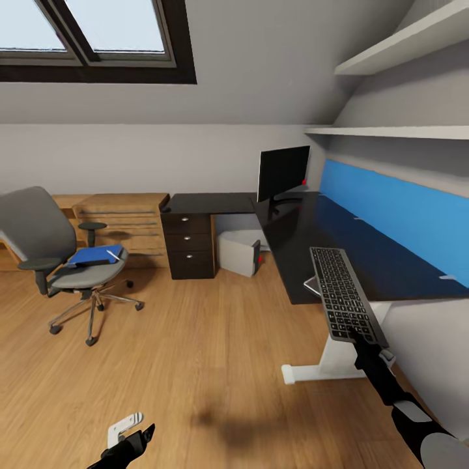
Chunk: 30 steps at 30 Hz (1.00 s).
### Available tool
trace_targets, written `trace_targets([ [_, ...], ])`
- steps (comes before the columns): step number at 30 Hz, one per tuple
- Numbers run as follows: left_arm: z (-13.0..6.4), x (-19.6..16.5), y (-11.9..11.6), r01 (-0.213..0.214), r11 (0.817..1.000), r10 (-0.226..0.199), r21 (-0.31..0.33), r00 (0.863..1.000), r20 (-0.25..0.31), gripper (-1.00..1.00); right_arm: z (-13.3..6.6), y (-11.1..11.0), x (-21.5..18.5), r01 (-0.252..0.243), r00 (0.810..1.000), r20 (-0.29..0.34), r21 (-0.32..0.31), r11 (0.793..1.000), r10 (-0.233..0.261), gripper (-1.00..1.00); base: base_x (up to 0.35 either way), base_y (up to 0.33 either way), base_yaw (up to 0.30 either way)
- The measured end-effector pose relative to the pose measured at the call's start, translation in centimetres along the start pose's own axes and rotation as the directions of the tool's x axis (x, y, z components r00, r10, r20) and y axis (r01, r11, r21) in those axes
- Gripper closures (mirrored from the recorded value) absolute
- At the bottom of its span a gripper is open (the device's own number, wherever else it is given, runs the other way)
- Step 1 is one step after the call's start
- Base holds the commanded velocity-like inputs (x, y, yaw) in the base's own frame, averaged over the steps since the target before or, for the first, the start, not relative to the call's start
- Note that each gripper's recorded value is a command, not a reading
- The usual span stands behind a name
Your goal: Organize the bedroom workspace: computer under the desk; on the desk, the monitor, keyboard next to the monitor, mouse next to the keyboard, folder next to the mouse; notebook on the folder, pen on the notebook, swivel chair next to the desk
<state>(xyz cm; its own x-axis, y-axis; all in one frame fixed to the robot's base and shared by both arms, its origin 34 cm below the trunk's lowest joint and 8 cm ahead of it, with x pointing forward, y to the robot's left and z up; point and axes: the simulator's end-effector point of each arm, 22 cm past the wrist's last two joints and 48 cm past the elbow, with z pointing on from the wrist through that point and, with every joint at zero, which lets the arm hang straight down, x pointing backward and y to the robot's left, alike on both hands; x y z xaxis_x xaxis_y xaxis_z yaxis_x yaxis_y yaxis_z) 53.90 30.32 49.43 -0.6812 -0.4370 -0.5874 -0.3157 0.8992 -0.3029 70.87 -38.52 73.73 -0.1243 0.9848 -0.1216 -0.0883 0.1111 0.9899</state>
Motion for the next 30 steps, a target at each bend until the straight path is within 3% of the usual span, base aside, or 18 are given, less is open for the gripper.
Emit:
trace_targets([
  [7,-0.9,-0.8,-0.5,0.001,1.0,-0.001,0.0,1.0,0.0,-1.0,0.2,1.0,0.1,0.0,1.0,-0.004,0.01,1.0,0.0,1.0,0.0,0.0,0.0],
  [16,-2.0,-1.8,-1.0,-0.001,1.0,0.001,0.0,1.0,-0.002,-1.0,0.5,1.3,-0.1,0.003,1.0,-0.006,0.075,0.997,-0.002,1.0,0.0,0.0,0.0],
  [21,-2.7,-1.9,-1.1,-0.004,1.0,0.004,-0.003,1.0,-0.011,-1.0,1.4,2.6,0.1,0.04,0.999,-0.037,0.079,0.996,-0.037,1.0,0.0,0.0,0.0],
  [30,-2.8,-1.8,-1.0,-0.005,1.0,0.005,-0.006,1.0,-0.016,-1.0,2.2,2.9,1.4,0.094,0.992,-0.097,0.094,0.991,-0.085,1.0,0.0,0.0,0.0],
])
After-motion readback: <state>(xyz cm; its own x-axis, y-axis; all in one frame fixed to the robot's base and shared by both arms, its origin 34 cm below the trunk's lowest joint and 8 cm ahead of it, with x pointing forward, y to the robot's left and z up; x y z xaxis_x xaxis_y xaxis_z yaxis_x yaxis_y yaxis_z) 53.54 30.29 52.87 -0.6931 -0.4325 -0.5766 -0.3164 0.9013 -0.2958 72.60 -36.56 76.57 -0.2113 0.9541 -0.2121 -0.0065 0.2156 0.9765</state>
